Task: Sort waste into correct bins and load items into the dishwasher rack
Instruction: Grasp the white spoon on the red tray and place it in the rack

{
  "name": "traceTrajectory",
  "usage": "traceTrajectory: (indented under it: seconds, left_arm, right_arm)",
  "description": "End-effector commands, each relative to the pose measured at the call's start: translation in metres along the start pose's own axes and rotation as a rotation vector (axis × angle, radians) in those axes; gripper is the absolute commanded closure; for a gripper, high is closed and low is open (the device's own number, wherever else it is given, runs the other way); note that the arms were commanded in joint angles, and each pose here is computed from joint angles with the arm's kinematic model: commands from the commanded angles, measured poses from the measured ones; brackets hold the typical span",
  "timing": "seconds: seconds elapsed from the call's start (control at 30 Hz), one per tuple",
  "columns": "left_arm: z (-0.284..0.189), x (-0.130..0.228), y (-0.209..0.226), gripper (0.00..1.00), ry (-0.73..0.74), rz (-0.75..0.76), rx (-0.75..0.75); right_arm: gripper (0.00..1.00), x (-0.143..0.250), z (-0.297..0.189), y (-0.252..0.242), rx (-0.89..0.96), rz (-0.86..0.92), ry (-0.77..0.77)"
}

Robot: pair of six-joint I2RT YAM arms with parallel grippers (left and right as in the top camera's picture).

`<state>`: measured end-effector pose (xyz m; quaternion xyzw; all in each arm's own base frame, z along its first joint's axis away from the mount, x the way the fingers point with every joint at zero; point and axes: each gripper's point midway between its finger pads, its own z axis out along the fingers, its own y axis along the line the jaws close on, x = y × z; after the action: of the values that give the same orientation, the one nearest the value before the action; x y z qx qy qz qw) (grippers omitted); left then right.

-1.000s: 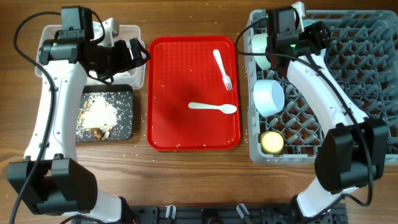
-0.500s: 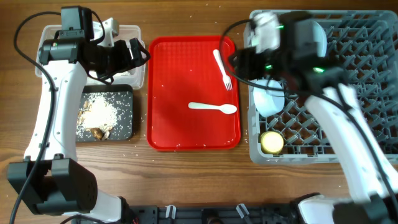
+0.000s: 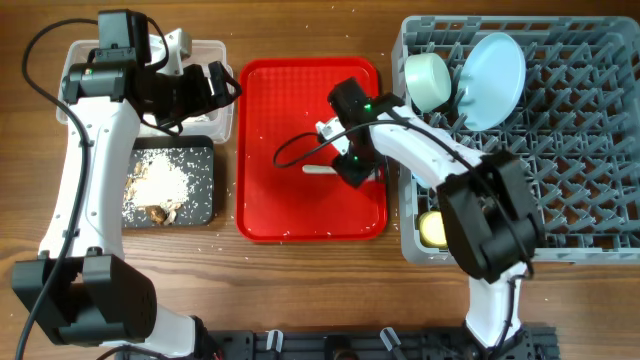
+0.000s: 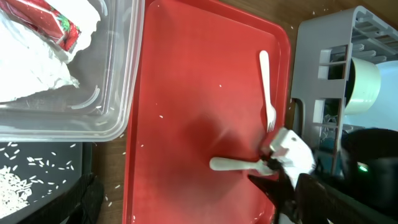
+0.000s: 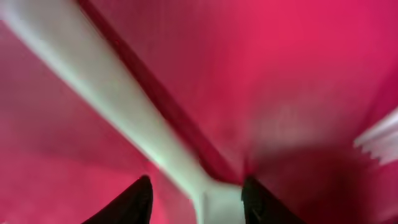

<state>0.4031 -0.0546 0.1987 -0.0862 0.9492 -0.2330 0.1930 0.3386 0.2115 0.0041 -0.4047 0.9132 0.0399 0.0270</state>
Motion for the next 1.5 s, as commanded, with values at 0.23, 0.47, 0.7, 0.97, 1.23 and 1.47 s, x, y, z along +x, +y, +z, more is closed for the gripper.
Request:
traceTrajectory:
  seconds: [0.23, 0.47, 0.7, 0.97, 1.23, 1.47]
  left_arm:
    - [-0.008, -0.005, -0.005, 0.0, -0.026, 0.014, 0.007]
    - [-0.008, -0.005, -0.005, 0.0, -0.025, 0.014, 0.007]
    - [-0.008, -0.005, -0.005, 0.0, -0.026, 0.014, 0.007]
    - [-0.008, -0.005, -0.005, 0.0, -0.026, 0.014, 0.007]
    - [-0.008, -0.005, -0.005, 0.0, -0.026, 0.014, 0.007]
    - [-0.008, -0.005, -0.005, 0.0, -0.026, 0.014, 0.007]
  right_arm:
    - [0.96, -0.008, 0.007, 0.005, -0.039, 0.024, -0.025]
    - [0.96, -0.042, -0.171, 0.027, -0.173, 0.241, -0.306]
    - [0.96, 0.12, -0.304, -0.091, 0.346, 0.756, -0.386]
    - [0.95, 0.194, -0.188, -0.114, 0.424, 0.847, 0.024]
    - [0.31, 0.178, -0.176, -0.115, 0.361, 0.847, -0.008]
    - [0.53, -0.001, -0.3, -0.082, 0.096, 0.684, -0.697]
